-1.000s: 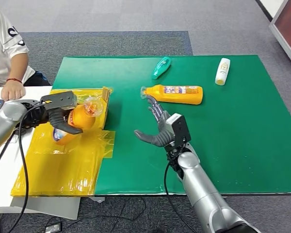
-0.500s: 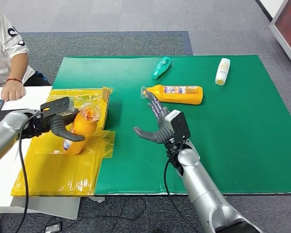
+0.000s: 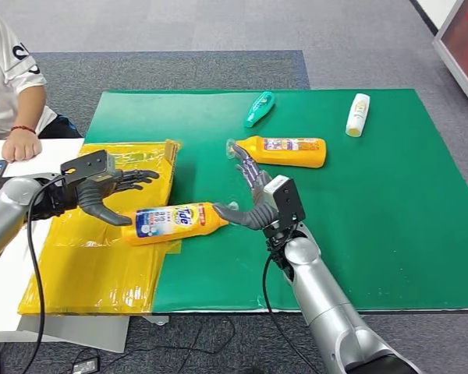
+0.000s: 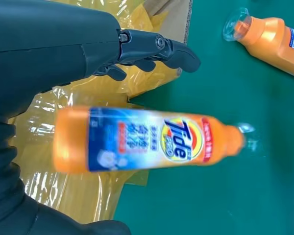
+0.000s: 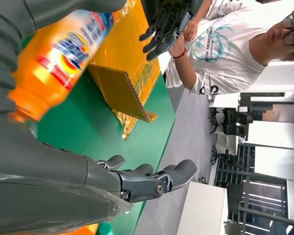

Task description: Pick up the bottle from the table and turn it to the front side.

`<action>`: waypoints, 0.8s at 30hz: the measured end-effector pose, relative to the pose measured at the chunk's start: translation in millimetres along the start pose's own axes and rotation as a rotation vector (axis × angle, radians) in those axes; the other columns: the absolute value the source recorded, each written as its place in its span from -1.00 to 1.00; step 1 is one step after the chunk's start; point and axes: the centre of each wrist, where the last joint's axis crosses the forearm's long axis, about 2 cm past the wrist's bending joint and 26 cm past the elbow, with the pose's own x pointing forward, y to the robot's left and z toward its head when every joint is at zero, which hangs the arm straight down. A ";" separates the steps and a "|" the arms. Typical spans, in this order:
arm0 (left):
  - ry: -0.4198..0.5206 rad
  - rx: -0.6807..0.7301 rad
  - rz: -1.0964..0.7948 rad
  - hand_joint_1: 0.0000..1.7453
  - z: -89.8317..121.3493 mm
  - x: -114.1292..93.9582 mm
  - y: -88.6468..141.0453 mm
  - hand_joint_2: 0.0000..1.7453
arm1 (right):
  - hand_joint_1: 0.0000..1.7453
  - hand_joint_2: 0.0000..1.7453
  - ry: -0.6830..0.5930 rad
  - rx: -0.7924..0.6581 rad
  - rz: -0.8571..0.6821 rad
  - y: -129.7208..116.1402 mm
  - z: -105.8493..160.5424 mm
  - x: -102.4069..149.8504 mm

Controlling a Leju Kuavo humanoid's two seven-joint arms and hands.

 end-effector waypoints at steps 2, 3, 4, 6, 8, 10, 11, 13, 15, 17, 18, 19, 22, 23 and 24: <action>-0.001 0.001 0.000 -1.00 0.7 -0.4 0.1 1.00 | -1.00 1.00 0.000 0.000 0.002 -0.2 -0.3 0.2; -0.001 0.002 0.000 -1.00 1.0 -0.6 0.2 1.00 | -1.00 1.00 -0.001 0.001 0.002 -0.3 -0.5 0.4; -0.002 0.003 0.000 -1.00 1.4 -0.9 0.2 1.00 | -1.00 1.00 -0.001 0.001 0.003 -0.4 -0.6 0.5; -0.002 0.003 0.000 -1.00 1.9 -1.4 0.1 1.00 | -1.00 1.00 -0.002 0.001 0.004 -0.6 -0.9 0.7; -0.002 0.004 0.000 -1.00 2.4 -1.9 0.0 1.00 | -1.00 1.00 -0.002 0.001 0.005 -0.7 -1.2 0.9; -0.003 0.006 0.001 -1.00 3.0 -2.8 -0.3 1.00 | -1.00 1.00 -0.003 0.001 0.005 -0.8 -1.3 1.0; -0.007 0.010 0.003 -1.00 3.5 -3.6 -0.6 1.00 | -1.00 1.00 -0.003 0.000 0.005 -0.8 -1.3 1.0; -0.021 0.023 0.007 -1.00 4.9 -6.4 -1.6 1.00 | -1.00 1.00 -0.002 -0.001 0.006 -0.8 -1.3 1.0; -0.040 0.041 0.015 -1.00 6.7 -10.5 -3.5 1.00 | -1.00 1.00 -0.002 -0.001 0.007 -0.8 -1.3 1.0; -0.049 0.052 0.023 -1.00 8.4 -14.7 -5.6 1.00 | -1.00 1.00 -0.002 -0.002 0.007 -0.9 -1.3 1.0; -0.052 0.056 0.027 -1.00 9.0 -16.3 -6.6 1.00 | -1.00 1.00 -0.002 -0.002 0.007 -0.9 -1.3 1.0; -0.060 0.060 0.034 -1.00 9.5 -17.9 -7.6 1.00 | -1.00 1.00 -0.002 -0.003 0.008 -0.9 -1.3 1.0; -0.142 0.095 0.076 -1.00 9.7 -25.8 -15.2 1.00 | -1.00 1.00 0.002 -0.010 0.013 -1.1 -1.2 0.9; -0.184 0.113 0.094 -1.00 9.0 -30.2 -20.6 1.00 | -1.00 1.00 0.005 -0.013 0.015 -1.1 -1.0 0.8; -0.229 0.130 0.113 -1.00 7.9 -35.4 -27.9 1.00 | -1.00 1.00 0.010 -0.016 0.017 -1.2 -0.5 0.5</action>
